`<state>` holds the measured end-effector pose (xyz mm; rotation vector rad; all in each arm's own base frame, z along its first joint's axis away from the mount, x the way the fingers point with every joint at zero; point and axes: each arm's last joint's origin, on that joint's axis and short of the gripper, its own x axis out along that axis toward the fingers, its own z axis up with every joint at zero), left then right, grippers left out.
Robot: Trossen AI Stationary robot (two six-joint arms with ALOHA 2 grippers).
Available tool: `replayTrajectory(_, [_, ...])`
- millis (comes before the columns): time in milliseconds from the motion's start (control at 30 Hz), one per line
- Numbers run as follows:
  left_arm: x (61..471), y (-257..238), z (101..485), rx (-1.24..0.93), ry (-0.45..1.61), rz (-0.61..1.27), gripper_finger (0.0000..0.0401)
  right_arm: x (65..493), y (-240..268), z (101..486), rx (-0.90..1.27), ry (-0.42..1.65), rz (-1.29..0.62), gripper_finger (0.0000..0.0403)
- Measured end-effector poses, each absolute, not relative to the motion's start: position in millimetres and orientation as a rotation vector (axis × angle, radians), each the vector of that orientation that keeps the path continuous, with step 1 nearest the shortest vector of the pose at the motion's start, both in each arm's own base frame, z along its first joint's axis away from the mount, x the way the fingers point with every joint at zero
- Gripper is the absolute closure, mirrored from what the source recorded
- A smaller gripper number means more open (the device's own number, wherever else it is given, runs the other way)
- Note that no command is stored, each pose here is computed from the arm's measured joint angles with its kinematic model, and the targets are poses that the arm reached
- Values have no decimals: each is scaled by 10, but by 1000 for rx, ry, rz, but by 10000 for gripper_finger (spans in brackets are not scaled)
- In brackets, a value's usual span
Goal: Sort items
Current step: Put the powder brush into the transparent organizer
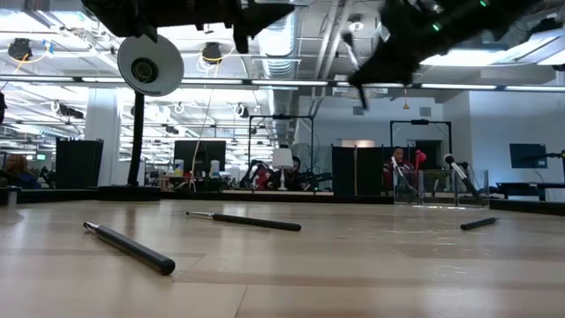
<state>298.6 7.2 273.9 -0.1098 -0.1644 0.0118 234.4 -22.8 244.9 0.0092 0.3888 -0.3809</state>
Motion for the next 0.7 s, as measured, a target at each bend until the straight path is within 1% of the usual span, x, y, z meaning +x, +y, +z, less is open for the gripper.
replayTrajectory(133, [3022, 34, 2676, -116, -140, 23, 216, 1952, -396, 2310, 65, 358, -521, 370])
replayTrajectory(300, [3066, -52, 2595, -110, -109, -5, 230, 1522, -639, 2201, 96, 272, -892, 370])
replayTrajectory(433, [3072, -105, 2579, -107, -101, -25, 241, 1312, -794, 2143, 130, 257, -1136, 370])
replayTrajectory(533, [3071, -122, 2580, -106, -100, -28, 246, 1202, -883, 2074, 155, 272, -1275, 370])
replayTrajectory(700, [3070, -123, 2574, -105, -92, -28, 253, 1084, -968, 1955, 179, 307, -1423, 370])
